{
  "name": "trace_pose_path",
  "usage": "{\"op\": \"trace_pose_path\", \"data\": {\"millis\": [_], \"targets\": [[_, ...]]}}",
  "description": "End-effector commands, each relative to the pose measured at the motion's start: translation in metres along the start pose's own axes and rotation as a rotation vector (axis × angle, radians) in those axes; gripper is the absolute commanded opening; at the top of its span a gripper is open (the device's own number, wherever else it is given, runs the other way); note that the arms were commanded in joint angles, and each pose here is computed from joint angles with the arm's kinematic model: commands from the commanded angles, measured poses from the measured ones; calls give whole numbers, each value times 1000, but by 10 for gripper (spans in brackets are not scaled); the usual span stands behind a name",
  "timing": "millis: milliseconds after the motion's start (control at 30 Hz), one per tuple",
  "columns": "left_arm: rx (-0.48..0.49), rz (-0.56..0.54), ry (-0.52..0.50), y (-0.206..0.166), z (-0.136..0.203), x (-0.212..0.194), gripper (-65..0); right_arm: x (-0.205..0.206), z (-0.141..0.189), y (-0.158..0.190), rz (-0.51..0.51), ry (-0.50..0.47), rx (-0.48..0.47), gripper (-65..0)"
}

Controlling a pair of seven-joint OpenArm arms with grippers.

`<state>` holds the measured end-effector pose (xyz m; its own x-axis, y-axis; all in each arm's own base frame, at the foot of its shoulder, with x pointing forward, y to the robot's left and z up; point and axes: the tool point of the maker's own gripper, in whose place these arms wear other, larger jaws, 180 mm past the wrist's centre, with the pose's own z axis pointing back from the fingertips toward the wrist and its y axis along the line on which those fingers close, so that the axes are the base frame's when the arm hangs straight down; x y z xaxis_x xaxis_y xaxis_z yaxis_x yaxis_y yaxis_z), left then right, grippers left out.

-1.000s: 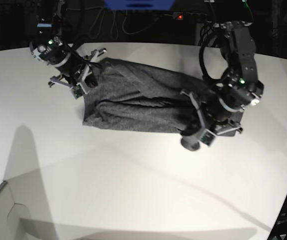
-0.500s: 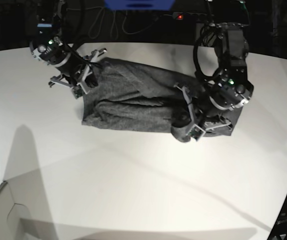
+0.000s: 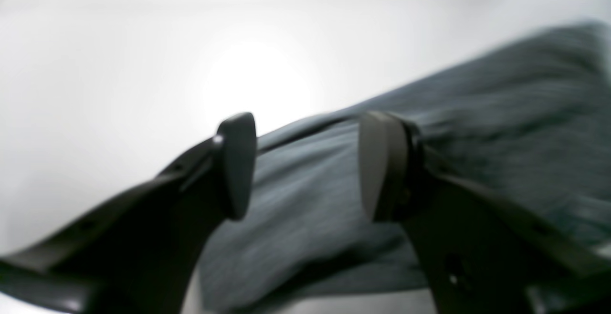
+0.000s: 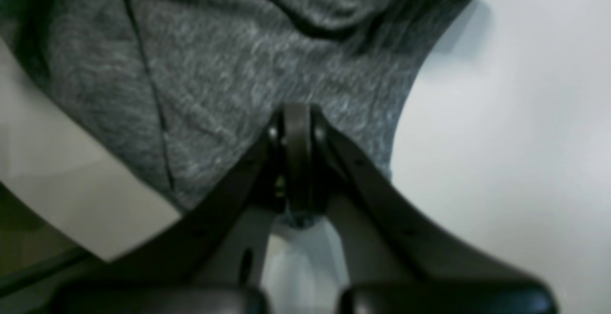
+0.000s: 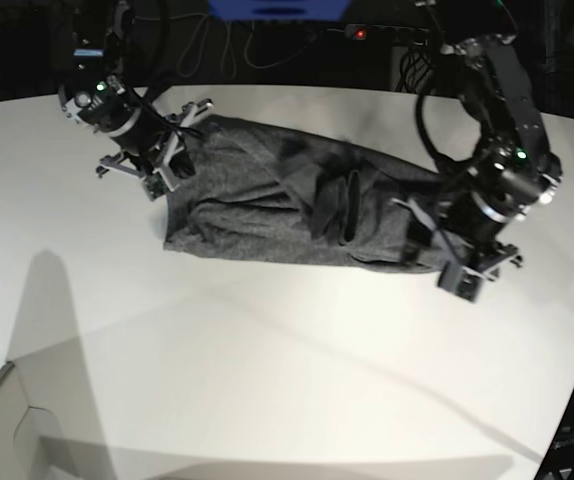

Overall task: Layout the t-shirt on the table in an organized manner, then fold the t-shirt properly
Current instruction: 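Lift the hem end with the left gripper and fold it toward the right gripper, then release the folded hem end and raise the left gripper away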

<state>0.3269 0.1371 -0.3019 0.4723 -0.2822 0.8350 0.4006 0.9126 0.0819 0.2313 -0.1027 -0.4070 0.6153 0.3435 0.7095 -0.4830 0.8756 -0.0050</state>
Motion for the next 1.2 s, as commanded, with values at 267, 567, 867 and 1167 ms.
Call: {"op": "trace_pose_path", "data": {"millis": [267, 567, 867, 1167], "targets": [[117, 169, 128, 89, -3, -63, -317, 33, 15, -7, 43, -90, -38, -561], [230, 285, 131, 142, 14, -81, -317, 17, 16, -33, -8, 39, -109, -223], [191, 363, 135, 138, -4, -104, -317, -4, 7, -51, -101, 155, -137, -170], [170, 359, 167, 127, -3, -117, -317, -4, -12, -34, -158, 171, -79, -172]]}}
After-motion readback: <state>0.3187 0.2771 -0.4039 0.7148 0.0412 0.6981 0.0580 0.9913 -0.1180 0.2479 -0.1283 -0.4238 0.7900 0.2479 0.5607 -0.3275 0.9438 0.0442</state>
